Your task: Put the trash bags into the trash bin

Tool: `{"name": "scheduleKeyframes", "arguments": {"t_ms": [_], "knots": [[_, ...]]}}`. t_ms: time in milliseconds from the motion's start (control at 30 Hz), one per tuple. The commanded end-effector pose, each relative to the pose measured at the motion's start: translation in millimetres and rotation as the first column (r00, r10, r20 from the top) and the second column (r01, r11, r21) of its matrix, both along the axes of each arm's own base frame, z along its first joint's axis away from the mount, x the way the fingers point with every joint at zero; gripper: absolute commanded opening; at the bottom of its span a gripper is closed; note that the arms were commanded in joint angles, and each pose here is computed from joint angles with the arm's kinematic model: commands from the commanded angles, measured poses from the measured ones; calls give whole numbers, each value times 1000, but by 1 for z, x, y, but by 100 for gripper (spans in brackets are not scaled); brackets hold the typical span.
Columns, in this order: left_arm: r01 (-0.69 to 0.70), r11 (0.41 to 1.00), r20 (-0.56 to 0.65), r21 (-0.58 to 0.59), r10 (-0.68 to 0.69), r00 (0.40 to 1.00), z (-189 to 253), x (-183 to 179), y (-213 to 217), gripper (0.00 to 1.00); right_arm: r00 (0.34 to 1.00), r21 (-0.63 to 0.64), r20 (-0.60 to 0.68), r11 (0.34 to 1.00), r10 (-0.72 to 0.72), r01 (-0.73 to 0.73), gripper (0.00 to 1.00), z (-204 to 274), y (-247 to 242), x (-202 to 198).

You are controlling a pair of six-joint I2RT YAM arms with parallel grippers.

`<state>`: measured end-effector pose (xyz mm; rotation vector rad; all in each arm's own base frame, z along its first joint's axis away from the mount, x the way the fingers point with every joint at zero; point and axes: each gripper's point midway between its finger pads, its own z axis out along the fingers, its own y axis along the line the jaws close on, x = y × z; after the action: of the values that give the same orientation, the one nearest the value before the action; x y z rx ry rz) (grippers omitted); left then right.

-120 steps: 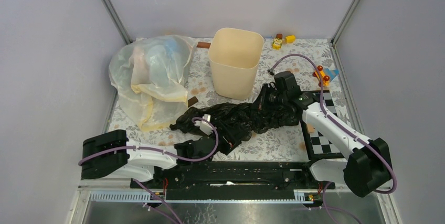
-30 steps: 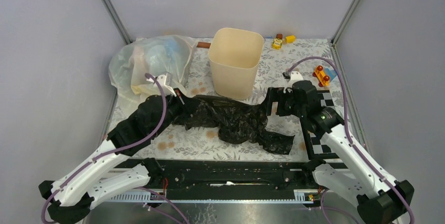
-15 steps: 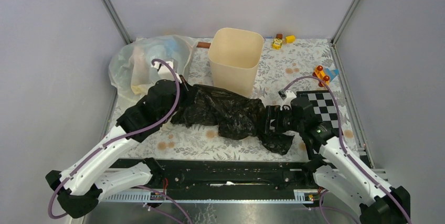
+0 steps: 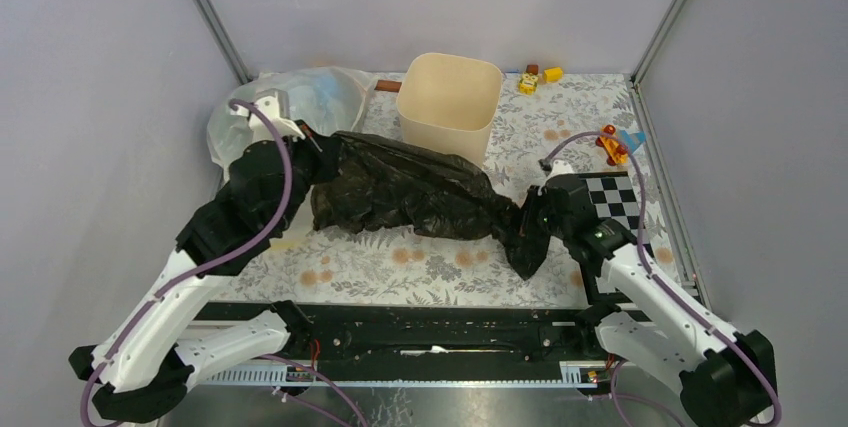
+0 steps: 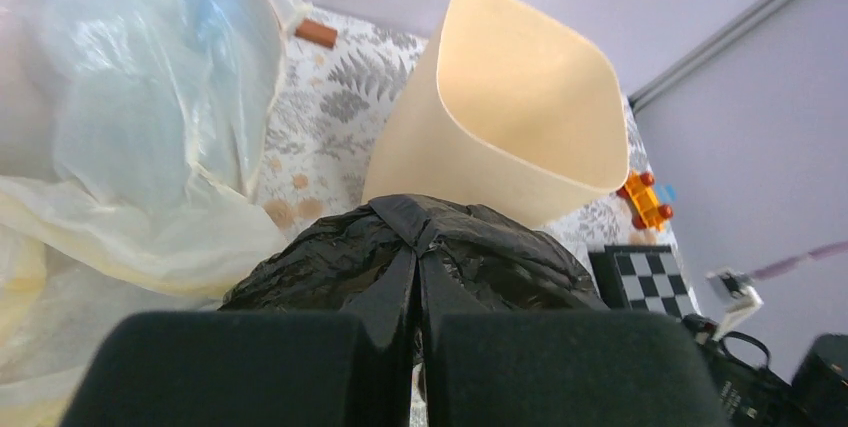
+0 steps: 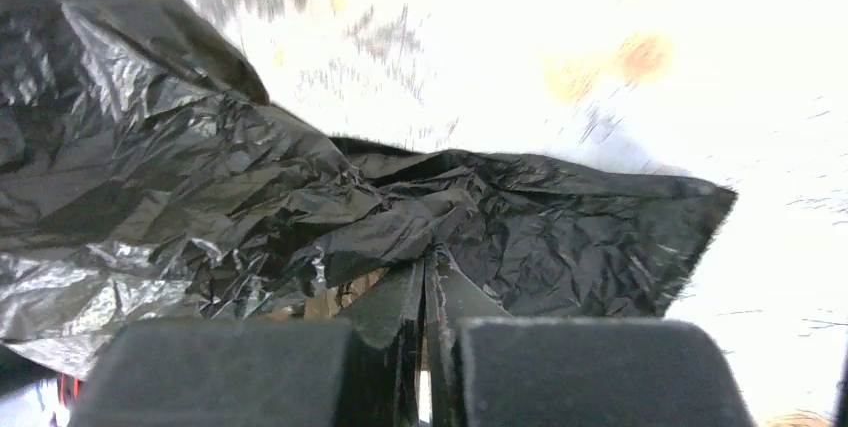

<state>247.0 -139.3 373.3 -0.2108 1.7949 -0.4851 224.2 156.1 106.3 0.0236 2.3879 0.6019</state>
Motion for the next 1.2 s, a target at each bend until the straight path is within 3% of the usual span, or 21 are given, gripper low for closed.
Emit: {"name": "scheduleKeyframes", "arguments": {"t_ms": [0, 133, 400, 467, 567, 733, 967, 1067, 1167], "knots": [[-112, 994, 75, -5, 112, 991, 37, -5, 33, 0, 934, -49, 226, 955, -276, 294, 0, 68, -47, 36], [-143, 990, 89, -3, 143, 986, 49, -7, 43, 0, 855, -33, 344, 905, -388, 424, 0, 113, -75, 41], [-80, 997, 72, 1, 79, 994, 57, -12, 33, 0, 813, -204, 402, 825, -420, 527, 0, 157, -108, 47], [-60, 998, 49, 13, 59, 997, 47, -10, 27, 0, 829, -233, 393, 829, -397, 508, 0, 160, -107, 49], [-14, 999, 7, 34, 14, 1000, 31, -6, 12, 0, 903, -290, 334, 882, -270, 371, 4, 150, -85, 53], [151, 989, -37, 11, -150, 988, 27, -3, -29, 0, 959, -368, 199, 891, -204, 266, 8, 125, -63, 71], [510, 839, 118, -189, -496, 860, 95, -28, -104, 0, 968, -278, 240, 950, -72, 140, 35, 148, -29, 87], [568, 794, 121, -217, -556, 822, 107, -29, -121, 0, 964, -233, 266, 972, 19, 45, 66, 163, -17, 74], [566, 790, 129, -235, -552, 824, 112, -22, -128, 0, 940, -158, 319, 985, 120, -72, 95, 183, -4, 51]]}}
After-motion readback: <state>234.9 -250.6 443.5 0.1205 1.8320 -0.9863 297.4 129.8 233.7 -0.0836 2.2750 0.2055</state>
